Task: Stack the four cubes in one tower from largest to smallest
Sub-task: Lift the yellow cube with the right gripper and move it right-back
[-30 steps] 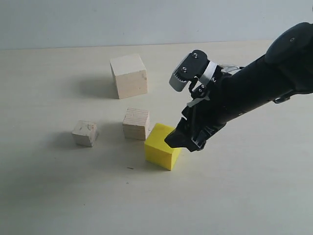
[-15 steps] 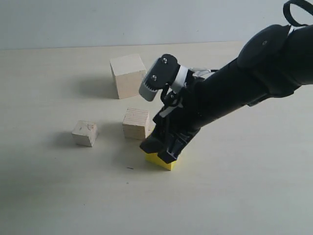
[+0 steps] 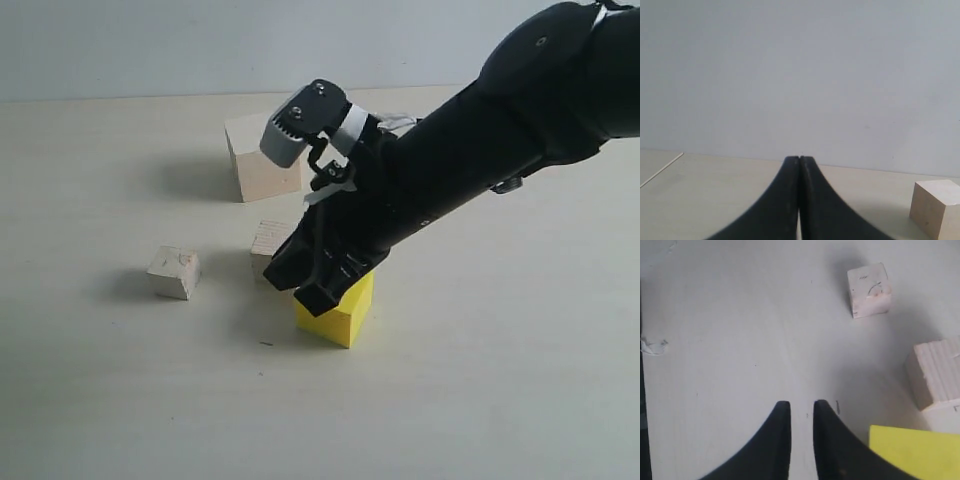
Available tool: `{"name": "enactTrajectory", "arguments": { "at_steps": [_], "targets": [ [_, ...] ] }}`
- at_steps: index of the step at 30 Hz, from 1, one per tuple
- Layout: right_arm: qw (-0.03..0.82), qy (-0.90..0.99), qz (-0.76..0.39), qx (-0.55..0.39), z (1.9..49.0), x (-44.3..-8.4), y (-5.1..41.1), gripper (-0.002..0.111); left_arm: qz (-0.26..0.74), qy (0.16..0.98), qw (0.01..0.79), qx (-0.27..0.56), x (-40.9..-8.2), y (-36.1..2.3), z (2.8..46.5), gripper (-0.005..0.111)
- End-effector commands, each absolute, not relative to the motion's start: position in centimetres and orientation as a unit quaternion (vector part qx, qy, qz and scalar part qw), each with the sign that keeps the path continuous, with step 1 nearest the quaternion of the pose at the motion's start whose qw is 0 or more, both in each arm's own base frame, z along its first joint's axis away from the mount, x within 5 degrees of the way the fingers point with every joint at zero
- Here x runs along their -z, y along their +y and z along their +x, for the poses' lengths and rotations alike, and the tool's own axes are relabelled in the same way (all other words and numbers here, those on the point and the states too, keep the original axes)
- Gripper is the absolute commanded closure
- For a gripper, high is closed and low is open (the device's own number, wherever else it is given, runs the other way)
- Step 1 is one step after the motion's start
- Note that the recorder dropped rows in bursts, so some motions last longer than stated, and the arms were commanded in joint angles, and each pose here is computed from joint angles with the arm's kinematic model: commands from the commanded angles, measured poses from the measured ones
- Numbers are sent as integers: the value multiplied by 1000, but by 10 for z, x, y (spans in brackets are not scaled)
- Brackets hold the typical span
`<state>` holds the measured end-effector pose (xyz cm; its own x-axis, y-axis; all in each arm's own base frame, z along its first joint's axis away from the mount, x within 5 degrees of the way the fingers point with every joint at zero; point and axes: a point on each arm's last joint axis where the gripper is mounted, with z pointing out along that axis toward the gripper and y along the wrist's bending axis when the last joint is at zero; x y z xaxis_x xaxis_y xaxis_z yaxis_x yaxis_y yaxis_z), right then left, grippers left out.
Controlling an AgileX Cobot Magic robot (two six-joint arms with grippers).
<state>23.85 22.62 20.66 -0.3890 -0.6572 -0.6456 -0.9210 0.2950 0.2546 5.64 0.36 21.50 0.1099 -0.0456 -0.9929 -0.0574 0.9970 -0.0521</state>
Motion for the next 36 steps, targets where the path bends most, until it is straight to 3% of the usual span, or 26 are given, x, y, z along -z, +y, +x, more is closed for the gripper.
{"name": "enactTrajectory", "arguments": {
  "at_steps": [1, 7, 17, 24, 36],
  "targets": [
    [181, 788, -498, -313, 241, -188, 230, 90, -45, 663, 747, 5, -216, 3, 56, 107],
    [125, 803, -489, -317, 244, -155, 233, 87, -45, 663, 747, 5, -216, 3, 56, 107],
    [116, 830, -478, -264, 254, -122, 230, 87, -48, 663, 747, 8, -216, 3, 56, 107],
    [186, 871, -423, -167, 277, -118, 221, 87, -54, 662, 747, 15, -216, 3, 56, 107],
    [322, 891, -304, -98, 310, -127, 209, 87, -55, 662, 747, 16, -216, 3, 56, 107]
  ]
}}
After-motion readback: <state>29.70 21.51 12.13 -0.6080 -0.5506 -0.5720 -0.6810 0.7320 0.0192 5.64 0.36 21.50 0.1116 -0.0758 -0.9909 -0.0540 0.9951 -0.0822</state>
